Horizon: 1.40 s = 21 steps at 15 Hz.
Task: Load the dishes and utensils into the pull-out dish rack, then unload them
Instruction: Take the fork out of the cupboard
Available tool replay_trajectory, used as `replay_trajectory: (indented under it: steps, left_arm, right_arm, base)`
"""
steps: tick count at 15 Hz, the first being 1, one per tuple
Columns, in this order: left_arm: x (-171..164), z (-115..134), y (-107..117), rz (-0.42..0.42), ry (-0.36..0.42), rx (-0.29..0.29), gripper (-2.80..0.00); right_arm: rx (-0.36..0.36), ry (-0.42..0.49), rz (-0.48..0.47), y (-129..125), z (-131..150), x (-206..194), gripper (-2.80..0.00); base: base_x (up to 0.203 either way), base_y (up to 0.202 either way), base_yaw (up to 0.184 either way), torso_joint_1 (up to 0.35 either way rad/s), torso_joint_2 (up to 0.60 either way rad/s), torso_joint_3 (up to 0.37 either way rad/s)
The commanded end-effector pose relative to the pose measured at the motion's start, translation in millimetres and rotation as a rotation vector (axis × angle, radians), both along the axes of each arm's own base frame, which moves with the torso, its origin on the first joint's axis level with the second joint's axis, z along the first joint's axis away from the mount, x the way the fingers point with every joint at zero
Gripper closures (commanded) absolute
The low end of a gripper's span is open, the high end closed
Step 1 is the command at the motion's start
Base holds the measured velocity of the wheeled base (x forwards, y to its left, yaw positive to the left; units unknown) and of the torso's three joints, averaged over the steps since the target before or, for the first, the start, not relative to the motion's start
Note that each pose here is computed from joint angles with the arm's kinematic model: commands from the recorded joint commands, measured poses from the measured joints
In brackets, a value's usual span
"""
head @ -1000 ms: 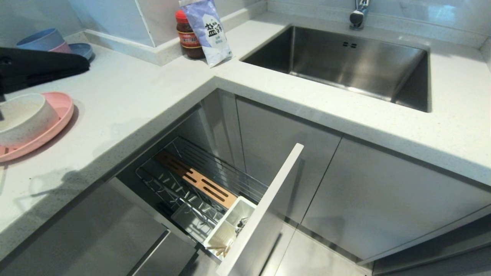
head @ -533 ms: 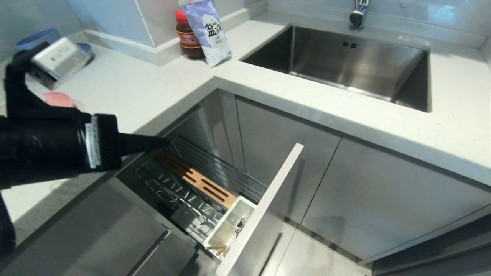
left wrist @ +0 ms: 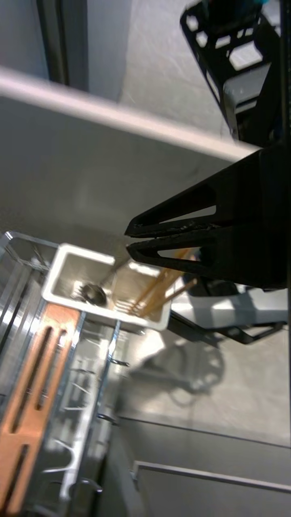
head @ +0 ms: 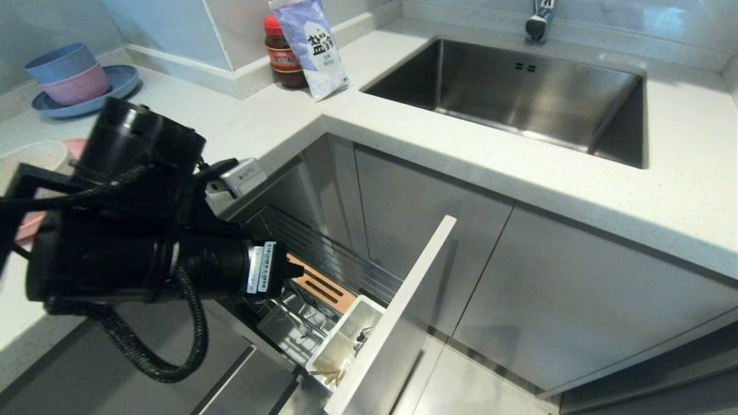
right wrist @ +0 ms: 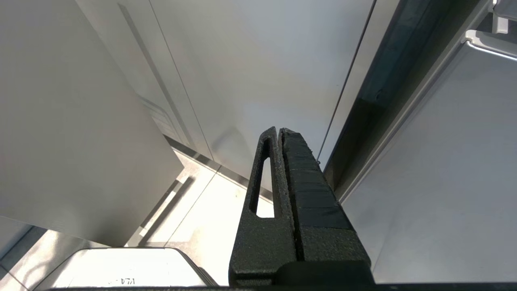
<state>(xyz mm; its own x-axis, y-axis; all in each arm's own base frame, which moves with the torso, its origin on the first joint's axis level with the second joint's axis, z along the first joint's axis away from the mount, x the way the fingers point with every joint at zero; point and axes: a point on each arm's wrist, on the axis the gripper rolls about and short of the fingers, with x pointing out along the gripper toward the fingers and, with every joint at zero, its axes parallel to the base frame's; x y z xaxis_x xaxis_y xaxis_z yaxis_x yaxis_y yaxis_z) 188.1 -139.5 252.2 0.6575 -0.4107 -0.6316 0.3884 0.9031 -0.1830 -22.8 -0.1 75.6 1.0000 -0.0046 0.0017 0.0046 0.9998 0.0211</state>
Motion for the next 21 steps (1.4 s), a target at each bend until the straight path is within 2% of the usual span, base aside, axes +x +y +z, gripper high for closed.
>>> replay_trajectory:
  steps: [1,6,9,10,11,17,21]
  left_arm:
    - [27.2,-32.0,-13.1,0.025,0.105,0.077,0.0]
    - [52.2,-59.7,-18.7,0.055,0.187,0.132,0.0]
    - [58.9,-73.0,-25.3,0.037,0.233,0.142,0.0]
    - [59.7,-73.7,-25.9,0.026,0.241,0.133,-0.25]
    - [60.1,-73.5,-26.6,0.017,0.246,0.124,-2.8]
    - [70.2,-99.7,-39.7,-0.001,0.326,0.158,-2.8]
    - [66.9,-115.8,-57.5,-0.018,0.378,0.179,-2.8]
  right_arm:
    - [0.0,-0.001,0.0,0.0,-0.5,-0.1,0.0]
    - [0.0,-0.001,0.0,0.0,-0.5,-0.1,0.0]
    - [0.0,-0.001,0.0,0.0,-0.5,-0.1,0.0]
    - [0.0,-0.001,0.0,0.0,-0.5,-0.1,0.0]
    - [0.0,-0.001,0.0,0.0,-0.5,-0.1,0.0]
    - [0.0,-0.001,0.0,0.0,-0.5,-0.1,0.0]
    - [0.0,-0.001,0.0,0.0,-0.5,-0.1,0.0]
  base:
    - [0.0,0.0,0.0,0.0,0.0,0.0]
    - [0.0,0.0,0.0,0.0,0.0,0.0]
    - [0.0,0.0,0.0,0.0,0.0,0.0]
    - [0.0,0.0,0.0,0.0,0.0,0.0]
    - [0.0,0.0,0.0,0.0,0.0,0.0]
    - [0.0,0.0,0.0,0.0,0.0,0.0]
    - [0.0,0.0,0.0,0.0,0.0,0.0]
